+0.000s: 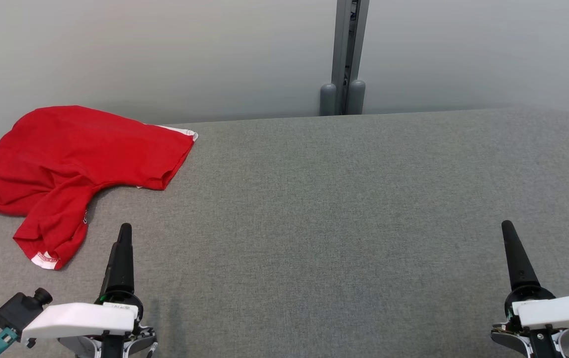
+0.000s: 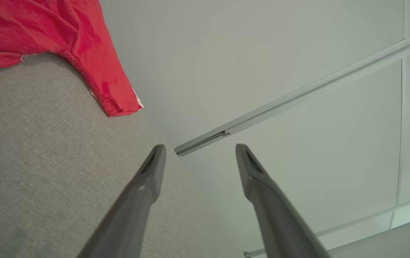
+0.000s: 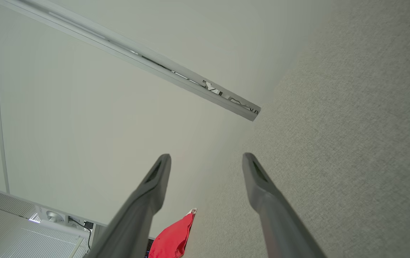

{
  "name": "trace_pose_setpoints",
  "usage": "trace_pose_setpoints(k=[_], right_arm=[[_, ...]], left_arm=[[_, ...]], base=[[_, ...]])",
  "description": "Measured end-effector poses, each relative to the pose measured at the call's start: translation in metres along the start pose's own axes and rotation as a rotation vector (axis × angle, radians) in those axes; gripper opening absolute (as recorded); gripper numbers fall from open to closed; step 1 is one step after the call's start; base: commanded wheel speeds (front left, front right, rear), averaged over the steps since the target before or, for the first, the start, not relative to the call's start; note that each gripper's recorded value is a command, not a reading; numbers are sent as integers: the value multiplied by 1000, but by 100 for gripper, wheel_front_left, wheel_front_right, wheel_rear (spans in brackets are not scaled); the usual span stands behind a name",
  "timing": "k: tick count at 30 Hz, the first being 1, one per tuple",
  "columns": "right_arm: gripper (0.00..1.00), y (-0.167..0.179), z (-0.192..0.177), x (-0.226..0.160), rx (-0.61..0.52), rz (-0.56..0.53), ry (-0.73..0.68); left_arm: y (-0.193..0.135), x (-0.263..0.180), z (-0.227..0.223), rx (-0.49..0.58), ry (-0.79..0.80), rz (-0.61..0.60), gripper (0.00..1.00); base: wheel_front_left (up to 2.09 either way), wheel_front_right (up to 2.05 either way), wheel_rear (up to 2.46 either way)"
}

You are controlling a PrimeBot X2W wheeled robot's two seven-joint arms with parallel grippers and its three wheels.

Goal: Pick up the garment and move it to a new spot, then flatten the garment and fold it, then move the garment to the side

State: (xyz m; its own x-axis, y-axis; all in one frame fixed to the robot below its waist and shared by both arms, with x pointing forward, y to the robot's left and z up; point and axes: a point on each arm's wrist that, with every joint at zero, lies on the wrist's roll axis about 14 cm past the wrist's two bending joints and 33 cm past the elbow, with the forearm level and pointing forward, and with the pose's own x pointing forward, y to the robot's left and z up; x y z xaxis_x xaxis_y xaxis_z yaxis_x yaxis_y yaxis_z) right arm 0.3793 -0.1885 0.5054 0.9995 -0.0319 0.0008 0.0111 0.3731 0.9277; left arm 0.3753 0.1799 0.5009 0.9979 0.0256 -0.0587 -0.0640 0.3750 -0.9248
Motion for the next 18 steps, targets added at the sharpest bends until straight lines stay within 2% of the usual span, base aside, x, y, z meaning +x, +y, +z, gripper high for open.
trace_pose_setpoints(k=[6,18], right_arm=[[100,13,-4,1,-154,46,6],[100,28,-13,2,-364,106,14]], left_arm=[[-6,0,-3,146,-3,-7,100],[-6,-5,-6,324,-18,-5,100]], base=[[0,0,0],[0,0,0]])
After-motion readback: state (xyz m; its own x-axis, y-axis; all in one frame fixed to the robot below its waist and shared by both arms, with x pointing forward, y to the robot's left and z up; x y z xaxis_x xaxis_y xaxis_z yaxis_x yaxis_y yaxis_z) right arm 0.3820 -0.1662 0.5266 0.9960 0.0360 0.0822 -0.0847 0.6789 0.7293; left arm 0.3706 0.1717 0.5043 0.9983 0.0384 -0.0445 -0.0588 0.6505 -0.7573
